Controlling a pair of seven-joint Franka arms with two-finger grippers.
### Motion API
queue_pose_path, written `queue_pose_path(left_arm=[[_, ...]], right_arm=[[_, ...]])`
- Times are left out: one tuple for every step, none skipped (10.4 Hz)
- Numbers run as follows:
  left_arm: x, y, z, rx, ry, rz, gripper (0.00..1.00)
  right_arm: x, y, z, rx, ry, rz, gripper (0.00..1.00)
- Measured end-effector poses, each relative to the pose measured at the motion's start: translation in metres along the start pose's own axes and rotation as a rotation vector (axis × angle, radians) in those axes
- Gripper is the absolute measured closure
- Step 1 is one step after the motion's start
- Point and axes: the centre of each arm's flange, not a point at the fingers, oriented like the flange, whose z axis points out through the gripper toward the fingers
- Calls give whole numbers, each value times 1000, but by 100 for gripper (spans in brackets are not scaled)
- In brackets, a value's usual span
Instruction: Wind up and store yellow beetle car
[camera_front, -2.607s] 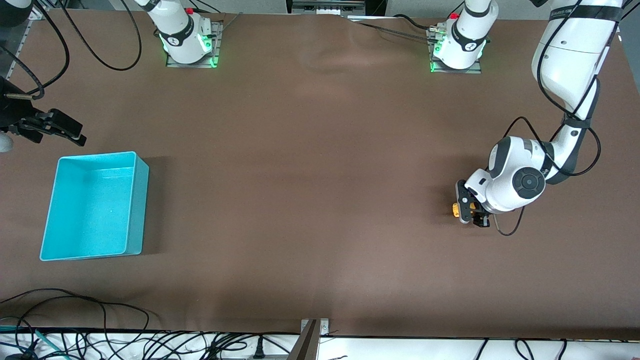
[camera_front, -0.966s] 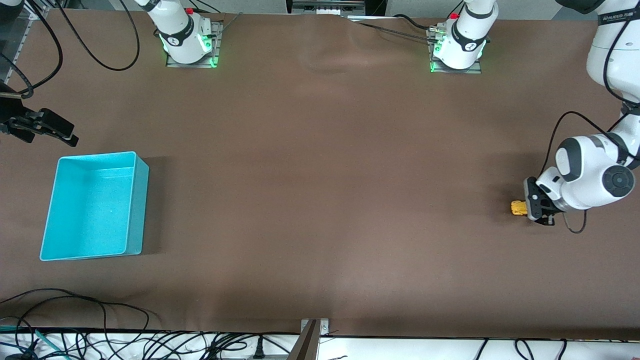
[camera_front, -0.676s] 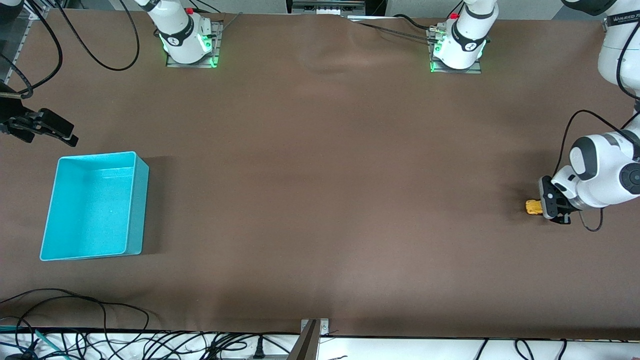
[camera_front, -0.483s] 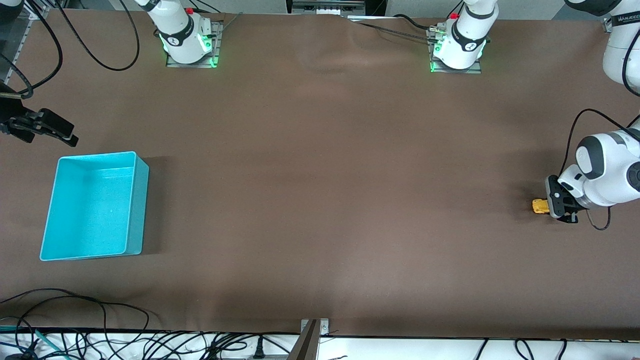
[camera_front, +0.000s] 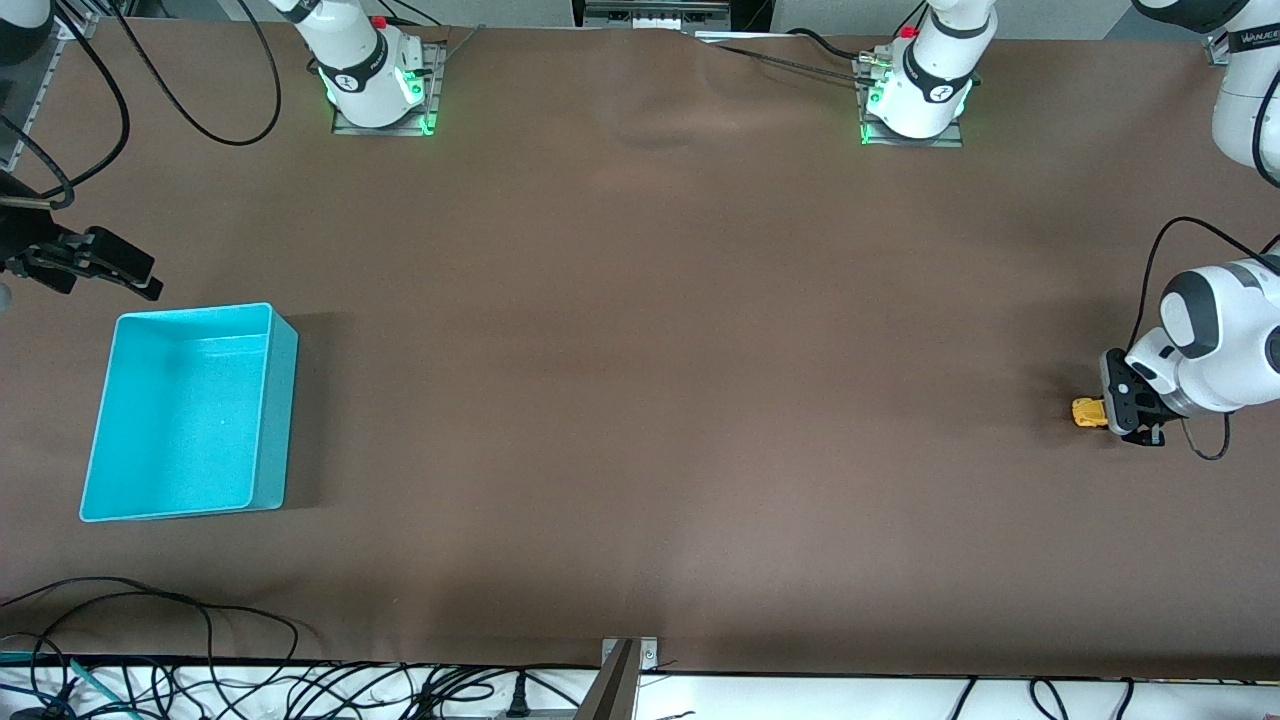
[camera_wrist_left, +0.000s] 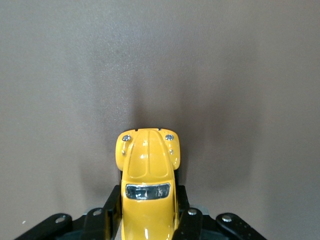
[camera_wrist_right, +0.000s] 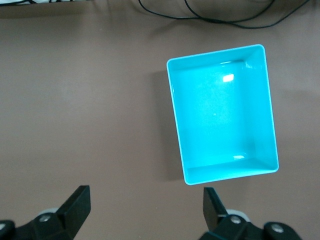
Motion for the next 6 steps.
queue_pose_path(left_arm=[[0, 0, 0, 1, 0, 3, 55], [0, -1, 0, 2, 0, 5, 55], [1, -2, -1, 3, 1, 7, 55], [3, -3, -2, 7, 2, 10, 55], [6, -7, -6, 11, 4, 15, 55], [16, -14, -14, 15, 14, 29, 55]], right_arm=[[0, -7, 0, 2, 0, -12, 0], [1, -10, 4, 3, -7, -18, 0], [4, -11, 11, 3, -15, -18, 0], [7, -10, 17, 4, -17, -17, 0], [10, -10, 21, 5, -15, -17, 0], [12, -10, 23, 5, -13, -17, 0]])
